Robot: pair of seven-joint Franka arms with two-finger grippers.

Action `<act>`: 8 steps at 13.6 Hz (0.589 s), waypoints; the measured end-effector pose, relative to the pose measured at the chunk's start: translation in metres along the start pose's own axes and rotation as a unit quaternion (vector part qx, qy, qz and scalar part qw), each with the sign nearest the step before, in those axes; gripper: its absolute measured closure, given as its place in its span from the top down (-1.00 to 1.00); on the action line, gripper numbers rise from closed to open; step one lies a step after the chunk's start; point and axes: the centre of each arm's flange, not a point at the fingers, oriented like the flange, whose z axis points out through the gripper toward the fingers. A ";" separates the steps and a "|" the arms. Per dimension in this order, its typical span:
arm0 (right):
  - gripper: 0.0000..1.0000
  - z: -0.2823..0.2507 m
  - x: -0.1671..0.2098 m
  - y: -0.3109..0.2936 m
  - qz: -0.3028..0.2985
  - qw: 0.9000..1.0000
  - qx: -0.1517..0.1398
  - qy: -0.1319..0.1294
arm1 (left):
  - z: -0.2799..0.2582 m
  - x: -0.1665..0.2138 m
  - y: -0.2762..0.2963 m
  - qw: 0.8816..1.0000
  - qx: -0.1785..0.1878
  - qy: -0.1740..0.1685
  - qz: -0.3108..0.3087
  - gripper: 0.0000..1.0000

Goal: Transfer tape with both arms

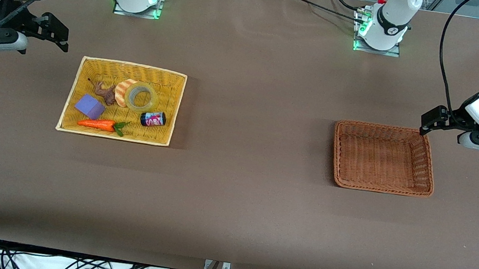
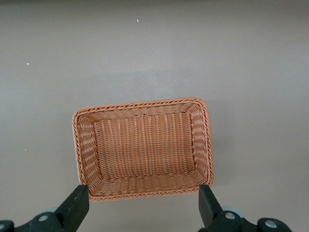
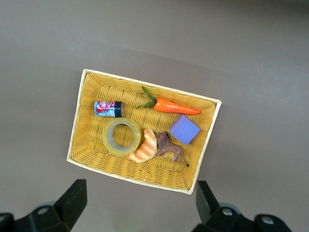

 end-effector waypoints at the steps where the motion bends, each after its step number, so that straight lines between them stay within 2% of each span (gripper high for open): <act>1: 1.00 0.000 0.000 0.000 0.000 1.000 0.000 0.000 | 0.000 0.000 0.000 1.000 0.000 0.000 0.000 1.00; 8: 1.00 0.000 -0.001 0.000 -0.001 1.000 0.000 -0.003 | 0.000 0.000 0.000 1.000 0.000 0.000 0.000 1.00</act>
